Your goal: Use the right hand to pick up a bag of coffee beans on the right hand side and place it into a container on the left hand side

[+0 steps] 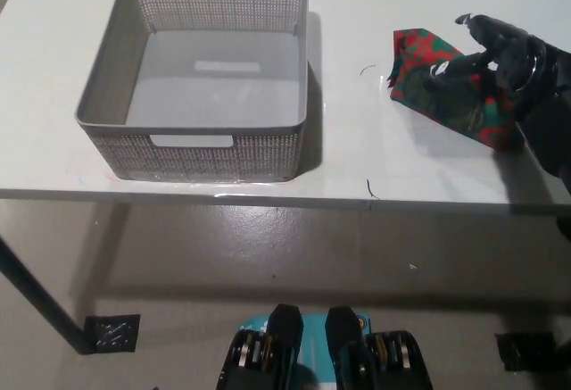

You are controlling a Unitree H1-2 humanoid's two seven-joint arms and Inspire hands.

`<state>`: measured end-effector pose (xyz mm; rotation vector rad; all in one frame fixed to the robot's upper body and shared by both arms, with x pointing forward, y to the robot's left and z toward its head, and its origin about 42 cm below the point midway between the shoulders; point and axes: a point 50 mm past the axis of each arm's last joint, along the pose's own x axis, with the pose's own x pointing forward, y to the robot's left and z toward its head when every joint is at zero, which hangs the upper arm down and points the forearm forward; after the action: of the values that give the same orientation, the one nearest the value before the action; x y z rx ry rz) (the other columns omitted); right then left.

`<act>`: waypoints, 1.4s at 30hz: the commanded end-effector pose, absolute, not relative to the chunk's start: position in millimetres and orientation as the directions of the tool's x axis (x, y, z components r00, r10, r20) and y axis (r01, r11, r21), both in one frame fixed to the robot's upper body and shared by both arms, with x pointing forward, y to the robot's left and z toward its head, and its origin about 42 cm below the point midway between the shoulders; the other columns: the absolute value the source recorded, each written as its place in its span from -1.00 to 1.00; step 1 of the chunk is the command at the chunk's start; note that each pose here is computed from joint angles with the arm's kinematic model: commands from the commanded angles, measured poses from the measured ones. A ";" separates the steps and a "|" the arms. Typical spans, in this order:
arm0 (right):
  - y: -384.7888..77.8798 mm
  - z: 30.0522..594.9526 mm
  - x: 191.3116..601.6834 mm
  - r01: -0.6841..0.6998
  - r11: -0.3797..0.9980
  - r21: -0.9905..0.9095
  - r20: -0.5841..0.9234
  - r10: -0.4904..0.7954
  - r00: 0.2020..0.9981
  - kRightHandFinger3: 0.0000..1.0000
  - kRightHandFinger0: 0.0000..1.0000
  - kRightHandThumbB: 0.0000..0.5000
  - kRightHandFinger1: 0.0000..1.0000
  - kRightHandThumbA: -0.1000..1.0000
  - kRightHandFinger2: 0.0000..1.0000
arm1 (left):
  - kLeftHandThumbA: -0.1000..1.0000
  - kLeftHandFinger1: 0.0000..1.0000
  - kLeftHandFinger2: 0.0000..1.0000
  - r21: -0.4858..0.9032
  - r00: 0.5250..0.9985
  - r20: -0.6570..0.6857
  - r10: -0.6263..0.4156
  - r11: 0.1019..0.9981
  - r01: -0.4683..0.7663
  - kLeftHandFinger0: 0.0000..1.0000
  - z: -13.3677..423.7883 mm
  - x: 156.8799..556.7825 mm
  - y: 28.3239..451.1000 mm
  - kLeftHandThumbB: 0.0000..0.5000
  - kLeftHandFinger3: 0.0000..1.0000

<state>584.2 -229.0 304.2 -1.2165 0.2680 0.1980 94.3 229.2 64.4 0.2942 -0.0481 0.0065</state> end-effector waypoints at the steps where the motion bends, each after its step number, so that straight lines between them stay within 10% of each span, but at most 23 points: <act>1: -226.6 353.2 592.1 -0.268 0.321 -0.908 -0.264 0.058 0.963 1.00 1.00 1.00 1.00 0.61 1.00 | 1.00 1.00 1.00 0.274 0.995 0.095 -0.013 0.962 -0.013 1.00 68.4 91.3 233.3 1.00 1.00; 32: -219.8 244.0 577.9 -0.451 0.179 -0.874 -0.454 0.026 0.890 1.00 1.00 1.00 1.00 0.45 1.00 | 1.00 1.00 1.00 0.228 0.991 0.130 -0.011 0.973 -0.019 1.00 81.3 88.0 234.7 1.00 1.00; 34: -221.6 243.4 578.1 -0.380 0.183 -0.907 -0.382 0.023 0.924 1.00 1.00 1.00 1.00 0.25 1.00 | 1.00 1.00 1.00 0.228 0.991 0.131 -0.017 0.973 -0.014 1.00 82.2 87.6 235.2 1.00 1.00; 36: -225.4 242.7 577.6 -0.239 0.226 -0.944 -0.242 0.018 0.970 1.00 1.00 0.30 1.00 -0.55 1.00 | 1.00 1.00 1.00 0.229 0.991 0.135 -0.019 0.973 -0.012 1.00 82.0 89.8 236.1 0.98 1.00; 37: -225.6 242.8 577.5 -0.231 0.226 -0.946 -0.233 0.018 0.972 0.84 0.63 -0.20 0.67 -0.75 0.77 | 1.00 1.00 1.00 0.229 0.991 0.135 -0.019 0.973 -0.012 1.00 82.1 90.2 236.2 1.00 1.00; 38: -226.5 242.7 577.1 -0.189 0.232 -0.954 -0.189 0.021 0.982 0.55 0.38 -0.07 0.42 -0.84 0.51 | 1.00 1.00 1.00 0.230 0.990 0.139 -0.020 0.973 -0.013 1.00 82.6 91.2 236.7 1.00 1.00; 39: -227.3 243.6 576.8 -0.138 0.265 -0.954 -0.137 0.024 0.990 -0.08 -0.62 -0.19 -0.46 -0.99 -0.23 | 1.00 1.00 1.00 0.236 0.989 0.144 -0.020 0.972 -0.015 1.00 83.4 91.8 237.1 1.00 1.00; 42: -225.1 249.1 577.8 -0.075 0.320 -0.944 -0.071 0.027 0.997 -0.35 -1.00 -0.27 -0.67 -1.00 -0.22 | 1.00 1.00 1.00 0.235 0.989 0.148 -0.010 0.972 -0.025 1.00 83.7 93.3 238.1 0.98 1.00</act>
<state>578.1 -225.4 244.6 -1.3286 0.2452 0.2044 95.2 233.1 71.8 0.2412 -0.0789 -0.0018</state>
